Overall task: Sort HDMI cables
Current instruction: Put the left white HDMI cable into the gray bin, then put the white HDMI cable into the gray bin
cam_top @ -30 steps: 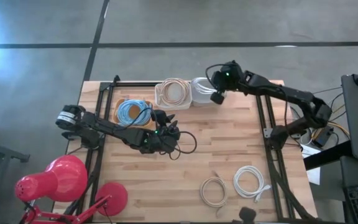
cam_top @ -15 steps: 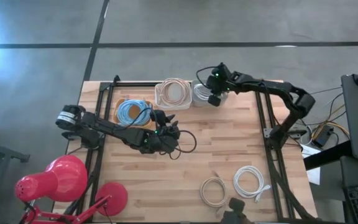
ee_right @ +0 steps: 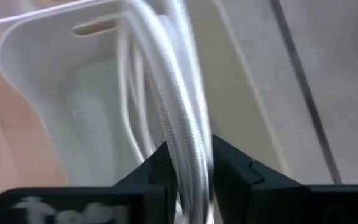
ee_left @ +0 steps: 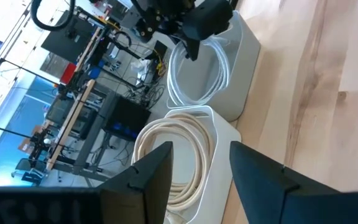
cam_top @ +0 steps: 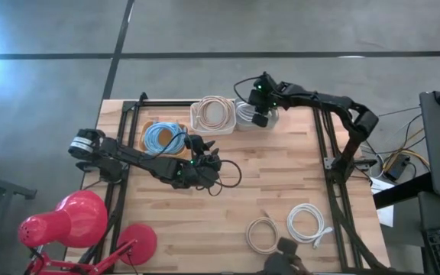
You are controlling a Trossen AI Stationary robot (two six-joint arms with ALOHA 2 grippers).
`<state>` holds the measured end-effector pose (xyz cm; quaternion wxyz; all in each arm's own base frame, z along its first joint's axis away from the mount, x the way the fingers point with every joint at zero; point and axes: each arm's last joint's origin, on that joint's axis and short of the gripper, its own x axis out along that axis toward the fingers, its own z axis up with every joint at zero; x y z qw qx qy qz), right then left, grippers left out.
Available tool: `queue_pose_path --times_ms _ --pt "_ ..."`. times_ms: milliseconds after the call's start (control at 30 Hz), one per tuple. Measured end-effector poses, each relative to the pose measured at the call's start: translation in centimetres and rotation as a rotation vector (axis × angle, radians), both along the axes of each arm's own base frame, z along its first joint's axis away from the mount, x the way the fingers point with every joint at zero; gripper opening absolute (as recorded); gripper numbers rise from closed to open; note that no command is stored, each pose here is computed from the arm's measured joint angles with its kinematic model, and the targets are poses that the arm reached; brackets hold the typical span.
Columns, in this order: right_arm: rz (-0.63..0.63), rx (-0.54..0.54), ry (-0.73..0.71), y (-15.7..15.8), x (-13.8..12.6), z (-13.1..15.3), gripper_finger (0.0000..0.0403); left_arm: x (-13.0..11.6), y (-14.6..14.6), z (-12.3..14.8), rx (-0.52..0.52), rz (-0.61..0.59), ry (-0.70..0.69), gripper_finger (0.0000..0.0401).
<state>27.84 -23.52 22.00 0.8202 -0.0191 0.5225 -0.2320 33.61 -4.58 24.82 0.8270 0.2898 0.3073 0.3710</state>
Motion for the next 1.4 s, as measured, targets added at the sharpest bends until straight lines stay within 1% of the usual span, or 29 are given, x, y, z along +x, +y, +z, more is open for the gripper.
queue_pose_path --times_ms 100,233,300,500,600,667,833,900,967,1067,1167,1333,1400 --pt "-0.043 -0.065 0.030 -0.2 -0.1 0.8 0.0099 0.0 0.0 0.0 0.000 0.000 0.001 0.0177" --pt "-0.125 -0.213 0.105 -0.8 -0.2 2.2 0.0116 0.0 0.0 0.0 -0.001 0.000 0.000 0.0177" --pt "-0.146 -0.244 0.113 -1.0 -0.1 2.8 0.0121 0.0 0.0 0.0 -0.001 0.001 0.000 0.0177" --pt "-0.155 -0.223 0.128 -0.8 -0.1 4.0 0.0128 0.0 0.0 0.0 -0.001 0.001 0.002 0.0177" --pt "-0.195 -0.178 0.134 -0.4 -0.1 4.4 0.0124 0.0 0.0 0.0 -0.001 0.001 0.002 0.0177" --pt "-0.207 -0.137 0.165 0.4 -0.2 4.5 0.0119 0.0 0.0 0.0 -0.003 0.002 0.000 0.0177" --pt "-0.211 -0.032 0.243 3.8 -0.2 4.9 0.0106 -0.1 0.0 -0.1 -0.018 0.011 -0.018 0.0177" --pt "-0.176 0.036 0.287 5.8 -0.2 5.2 0.0101 -0.2 0.0 -0.2 -0.026 0.018 -0.018 0.0177" --pt "-0.139 0.077 0.320 8.1 -0.3 5.6 0.0098 -0.3 0.1 -0.3 -0.036 0.027 -0.017 0.0177" --pt "-0.087 0.086 0.336 11.4 -0.4 6.4 0.0096 -0.5 0.1 -0.6 -0.048 0.039 -0.011 0.0177" --pt "-0.036 0.074 0.300 14.5 -0.8 7.3 0.0100 -0.6 0.1 -0.7 -0.060 0.048 -0.013 0.0177" --pt "0.045 0.069 0.261 18.8 -2.9 7.6 0.0116 -0.6 0.0 -0.7 -0.079 0.039 -0.020 0.0177" --pt "0.047 0.114 0.233 20.3 -4.0 7.5 0.0124 -0.6 0.0 -0.8 -0.086 0.032 -0.017 0.0177"
